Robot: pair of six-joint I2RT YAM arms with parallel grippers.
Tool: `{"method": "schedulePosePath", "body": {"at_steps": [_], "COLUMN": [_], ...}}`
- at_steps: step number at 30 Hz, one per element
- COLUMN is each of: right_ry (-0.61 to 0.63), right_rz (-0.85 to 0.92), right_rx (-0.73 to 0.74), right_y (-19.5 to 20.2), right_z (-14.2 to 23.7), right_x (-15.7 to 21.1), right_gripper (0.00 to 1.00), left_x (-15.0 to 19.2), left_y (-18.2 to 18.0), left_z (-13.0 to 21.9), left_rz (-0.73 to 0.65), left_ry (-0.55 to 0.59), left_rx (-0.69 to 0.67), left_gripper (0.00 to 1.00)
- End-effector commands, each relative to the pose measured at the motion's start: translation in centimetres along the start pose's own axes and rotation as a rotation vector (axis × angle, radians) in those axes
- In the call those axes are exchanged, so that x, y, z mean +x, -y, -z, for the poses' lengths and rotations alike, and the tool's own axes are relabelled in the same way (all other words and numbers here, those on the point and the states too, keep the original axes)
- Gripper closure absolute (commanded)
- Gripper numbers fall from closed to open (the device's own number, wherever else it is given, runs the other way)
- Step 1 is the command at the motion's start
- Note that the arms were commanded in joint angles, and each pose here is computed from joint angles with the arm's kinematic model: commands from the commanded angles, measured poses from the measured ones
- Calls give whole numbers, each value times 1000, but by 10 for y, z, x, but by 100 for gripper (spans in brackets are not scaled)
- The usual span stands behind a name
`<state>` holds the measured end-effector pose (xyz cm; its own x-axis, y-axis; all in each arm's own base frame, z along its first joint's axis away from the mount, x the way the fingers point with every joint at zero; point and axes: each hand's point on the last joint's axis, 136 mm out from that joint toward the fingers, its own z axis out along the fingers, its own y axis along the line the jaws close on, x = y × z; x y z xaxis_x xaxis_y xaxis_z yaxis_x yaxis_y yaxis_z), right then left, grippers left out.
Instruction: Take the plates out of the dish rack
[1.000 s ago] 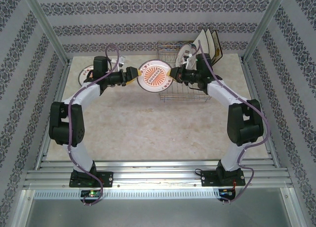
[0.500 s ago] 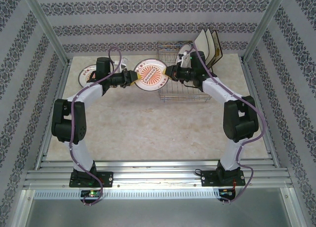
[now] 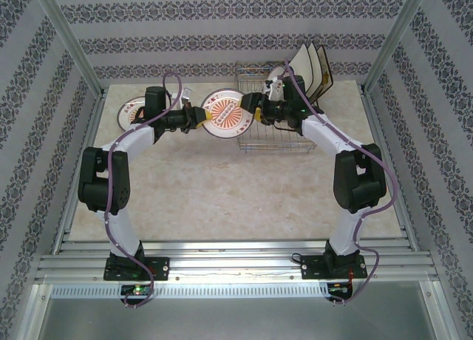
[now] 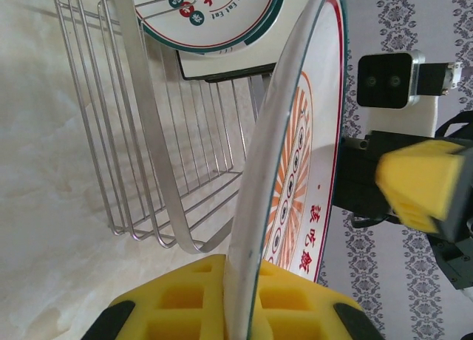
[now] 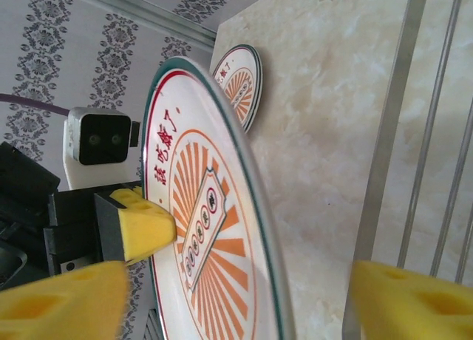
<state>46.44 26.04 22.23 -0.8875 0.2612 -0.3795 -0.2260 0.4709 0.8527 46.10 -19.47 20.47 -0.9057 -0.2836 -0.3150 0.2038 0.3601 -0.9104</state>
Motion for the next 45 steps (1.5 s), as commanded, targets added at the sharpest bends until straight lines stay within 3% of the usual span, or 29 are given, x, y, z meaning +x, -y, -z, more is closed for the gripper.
{"method": "schedulePosePath", "body": {"at_steps": [1, 10, 18, 24, 31, 37, 45], "right_ry": [24, 52, 63, 65, 42, -47, -151], "right_rz": [60, 76, 177, 250, 304, 262, 233], "right_rx": [-13, 75, 338, 540, 986, 1153, 1239], "right_y": [-21, -15, 2, 17, 60, 93, 119], "right_z": [6, 21, 55, 99, 195, 237, 251], "right_x": [-7, -15, -19, -25, -27, -23, -17], "right_gripper": [2, 2, 2, 2, 2, 2, 2], "left_x": [-3, -10, -19, -24, -30, -38, -43], "left_y": [9, 13, 10, 8, -2, -23, -36], "left_z": [-4, 0, 14, 27, 50, 77, 117], "left_rz": [-68, -68, -64, -61, -50, -34, -27], "left_ry": [-2, 17, 49, 75, 122, 171, 236], "left_rx": [49, 70, 62, 52, 13, -77, -185], "left_gripper": [100, 100, 100, 100, 100, 100, 100]}}
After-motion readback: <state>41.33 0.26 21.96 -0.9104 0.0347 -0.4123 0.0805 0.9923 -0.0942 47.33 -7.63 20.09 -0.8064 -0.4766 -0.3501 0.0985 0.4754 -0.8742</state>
